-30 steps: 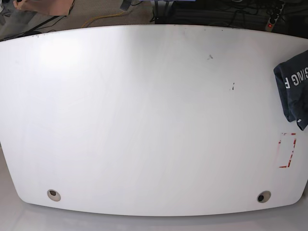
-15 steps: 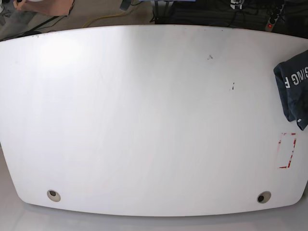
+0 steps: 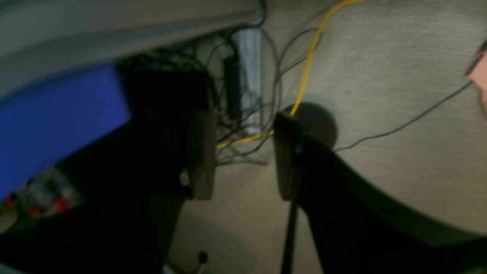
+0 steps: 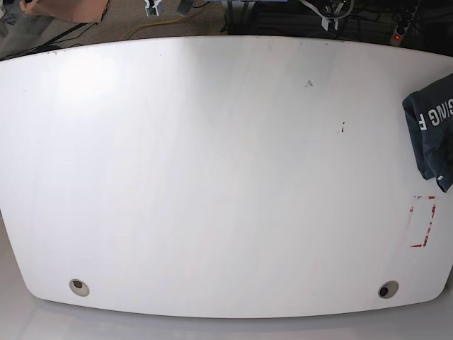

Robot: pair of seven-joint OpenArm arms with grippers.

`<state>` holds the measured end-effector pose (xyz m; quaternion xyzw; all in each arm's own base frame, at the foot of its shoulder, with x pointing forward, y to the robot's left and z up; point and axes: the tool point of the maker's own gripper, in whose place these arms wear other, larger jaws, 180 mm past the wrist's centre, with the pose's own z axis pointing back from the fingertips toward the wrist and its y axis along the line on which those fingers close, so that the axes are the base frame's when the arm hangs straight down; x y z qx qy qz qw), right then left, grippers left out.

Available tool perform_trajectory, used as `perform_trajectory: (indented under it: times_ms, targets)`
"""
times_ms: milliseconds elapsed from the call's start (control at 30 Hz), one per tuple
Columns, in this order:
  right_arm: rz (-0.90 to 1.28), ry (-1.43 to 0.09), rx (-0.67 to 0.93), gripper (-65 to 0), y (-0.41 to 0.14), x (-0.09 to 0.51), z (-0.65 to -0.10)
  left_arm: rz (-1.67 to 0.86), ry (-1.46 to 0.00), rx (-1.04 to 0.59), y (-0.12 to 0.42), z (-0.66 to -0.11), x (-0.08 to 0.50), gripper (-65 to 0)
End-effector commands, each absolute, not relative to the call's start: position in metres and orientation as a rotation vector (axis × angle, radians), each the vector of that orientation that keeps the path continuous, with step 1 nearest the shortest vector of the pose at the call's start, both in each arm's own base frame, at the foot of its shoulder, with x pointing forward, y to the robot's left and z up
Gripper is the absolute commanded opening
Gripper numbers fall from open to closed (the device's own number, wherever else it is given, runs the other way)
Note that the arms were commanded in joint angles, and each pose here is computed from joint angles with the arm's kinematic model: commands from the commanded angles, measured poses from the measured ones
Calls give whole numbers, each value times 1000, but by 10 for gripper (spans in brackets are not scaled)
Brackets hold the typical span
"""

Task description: Fold the T-shirt properly

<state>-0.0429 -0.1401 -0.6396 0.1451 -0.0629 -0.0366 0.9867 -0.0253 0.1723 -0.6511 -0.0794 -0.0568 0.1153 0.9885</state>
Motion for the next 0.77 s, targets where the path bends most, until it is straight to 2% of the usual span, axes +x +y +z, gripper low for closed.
perform_trajectory:
  times_ms: [0, 133, 300, 733]
  targets:
    - [-73, -146, 294, -407, -140, -31, -640, 230, -110, -100, 187, -652, -24, -393]
    - [-69, -173, 294, -406, -141, -12, -641, 232, -113, -34, 197, -654, -20, -392]
    - [-66, -192, 293, -404, -142, -1, -641, 238, -128, -54, 180, -656, -7, -390]
    - [-64, -204, 289, -404, -145, 5, -641, 241, -135, -59, 176, -656, -3, -390]
